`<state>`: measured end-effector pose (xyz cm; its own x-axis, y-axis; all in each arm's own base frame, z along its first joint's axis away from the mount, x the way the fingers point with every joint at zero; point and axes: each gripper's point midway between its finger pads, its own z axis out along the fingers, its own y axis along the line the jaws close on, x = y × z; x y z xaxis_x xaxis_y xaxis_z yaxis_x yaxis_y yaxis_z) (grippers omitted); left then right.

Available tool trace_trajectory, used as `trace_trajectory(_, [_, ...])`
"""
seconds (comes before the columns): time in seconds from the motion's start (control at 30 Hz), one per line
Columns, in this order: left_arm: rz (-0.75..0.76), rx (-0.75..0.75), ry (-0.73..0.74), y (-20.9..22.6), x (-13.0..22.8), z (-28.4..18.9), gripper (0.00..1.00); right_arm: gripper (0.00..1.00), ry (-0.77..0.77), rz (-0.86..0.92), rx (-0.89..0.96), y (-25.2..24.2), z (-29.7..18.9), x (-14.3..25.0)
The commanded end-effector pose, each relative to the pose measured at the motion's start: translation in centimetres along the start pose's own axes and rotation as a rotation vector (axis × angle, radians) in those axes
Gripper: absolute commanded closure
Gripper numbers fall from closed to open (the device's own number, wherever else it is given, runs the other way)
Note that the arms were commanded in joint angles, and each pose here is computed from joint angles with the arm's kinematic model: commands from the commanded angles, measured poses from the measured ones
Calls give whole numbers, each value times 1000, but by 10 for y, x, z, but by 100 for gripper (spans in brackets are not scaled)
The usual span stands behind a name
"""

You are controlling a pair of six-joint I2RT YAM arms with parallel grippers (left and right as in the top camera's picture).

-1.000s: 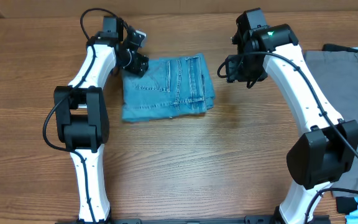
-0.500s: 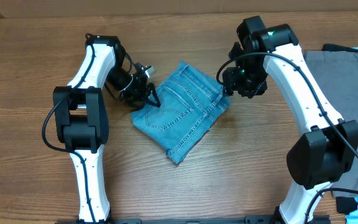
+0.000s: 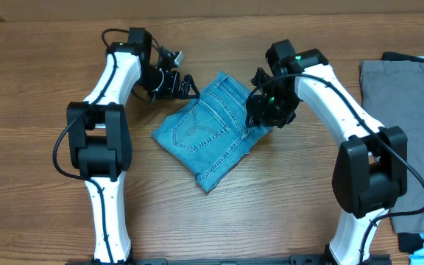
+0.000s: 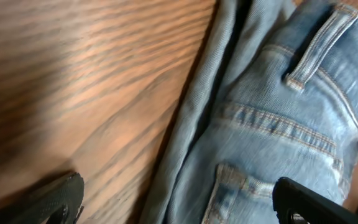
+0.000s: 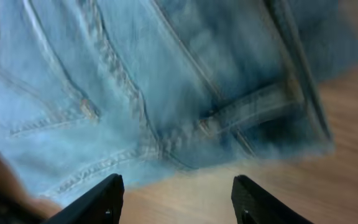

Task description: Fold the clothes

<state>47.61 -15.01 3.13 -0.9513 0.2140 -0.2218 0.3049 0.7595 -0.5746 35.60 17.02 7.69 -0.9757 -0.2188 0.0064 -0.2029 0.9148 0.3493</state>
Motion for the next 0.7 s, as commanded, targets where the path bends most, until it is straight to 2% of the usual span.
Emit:
trace_trajectory(0.0, [98, -8, -15, -18, -11, 17, 0, 40, -13, 4, -11, -5, 18, 0])
trace_trajectory(0.2, [173, -158, -9, -15, -18, 32, 0, 40, -13, 41, -11, -16, 46, 8])
trace_trajectory(0.3, [159, -160, 16, -11, -11, 38, 0, 39, -12, 41, -11, -17, 48, 9])
trace_trajectory(0.4, [120, -94, 111, -18, 14, 57, 2, 39, -13, 41, -11, -17, 48, 9])
trace_trajectory(0.47, [146, -79, 193, -21, 34, 69, 20, 38, -13, 41, -12, -17, 48, 9])
trace_trajectory(0.57, [173, -32, 224, -35, 42, 76, 39, 37, -12, 41, -12, -17, 48, 9])
trace_trajectory(0.63, [171, 11, 216, -42, 42, 76, 43, 37, -12, 41, -12, -17, 48, 9])
trace_trajectory(0.67, [171, 22, 214, -44, 42, 76, 56, 37, -12, 41, -12, -17, 48, 9])
